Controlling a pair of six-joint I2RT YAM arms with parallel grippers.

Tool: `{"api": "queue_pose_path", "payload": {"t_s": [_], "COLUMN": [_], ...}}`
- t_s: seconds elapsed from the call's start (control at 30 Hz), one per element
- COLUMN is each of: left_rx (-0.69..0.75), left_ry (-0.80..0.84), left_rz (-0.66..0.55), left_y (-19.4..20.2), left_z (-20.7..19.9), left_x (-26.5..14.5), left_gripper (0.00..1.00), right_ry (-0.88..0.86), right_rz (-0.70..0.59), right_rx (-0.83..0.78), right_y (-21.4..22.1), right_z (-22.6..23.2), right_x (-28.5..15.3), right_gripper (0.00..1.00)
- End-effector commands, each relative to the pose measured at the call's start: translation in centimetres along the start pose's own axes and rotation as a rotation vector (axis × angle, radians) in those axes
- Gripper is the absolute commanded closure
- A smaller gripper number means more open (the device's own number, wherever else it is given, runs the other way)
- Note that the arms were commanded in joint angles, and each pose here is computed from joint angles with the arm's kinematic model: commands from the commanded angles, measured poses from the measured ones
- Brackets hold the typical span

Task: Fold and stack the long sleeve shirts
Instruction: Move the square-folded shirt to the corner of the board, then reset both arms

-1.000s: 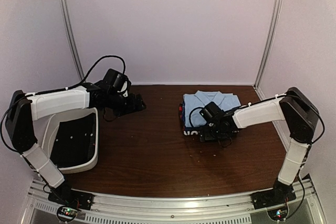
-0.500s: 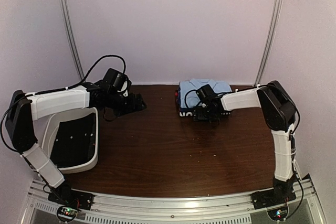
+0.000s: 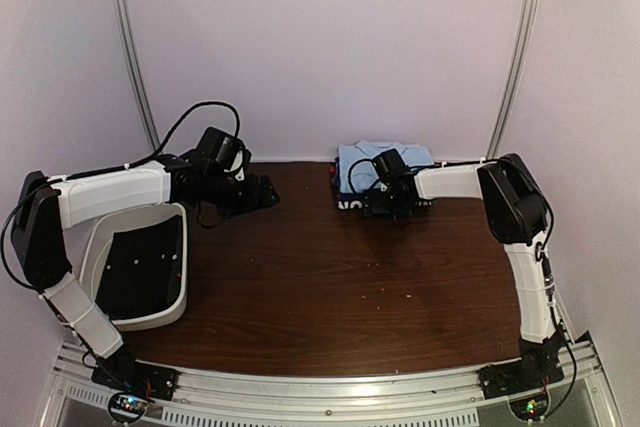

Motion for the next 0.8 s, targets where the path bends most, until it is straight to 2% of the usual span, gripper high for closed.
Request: {"api": "queue_pose_path", "payload": {"t_s": [0.0, 0.17, 0.47, 0.77], "left_rx": [0.016, 0.022, 0.077, 0.124], "left_ry": [0.033, 0.057, 0.085, 0.098], "left_rz": [-0.044, -0.058, -0.098, -0.148], "left_y": [-1.6, -2.2, -3.0, -2.9], "left_z": [-0.8, -1.4, -2.1, -2.1], "left_x": [-0.7, -1.0, -2.2, -3.6], "left_gripper": [0.14, 0.13, 0.13, 0.13], "right_ry": [0.011, -0.032, -0.105, -0.196], "right_rz": [0.061, 0.032, -0.011, -0.107], "right_rx": [-0.014, -0.005, 0.014, 0.043], "right_y": [0.7, -0.7, -0.9, -0.4], "right_z": [-0.9, -0.3, -0.5, -1.3], "right_x": [0.3, -2.4, -8.9, -16.5], "right_gripper": [0.07, 0.0, 0.0, 0.0]}}
Point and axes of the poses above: each gripper's point midway between its finger pads, its own x axis out along the fingers, its own z axis along the line the jaws close on, y = z × x, the point moved 3 cm from there along -x, back along the fingers, and after that the axes turned 6 degrees about x, right-handed, at the moved point
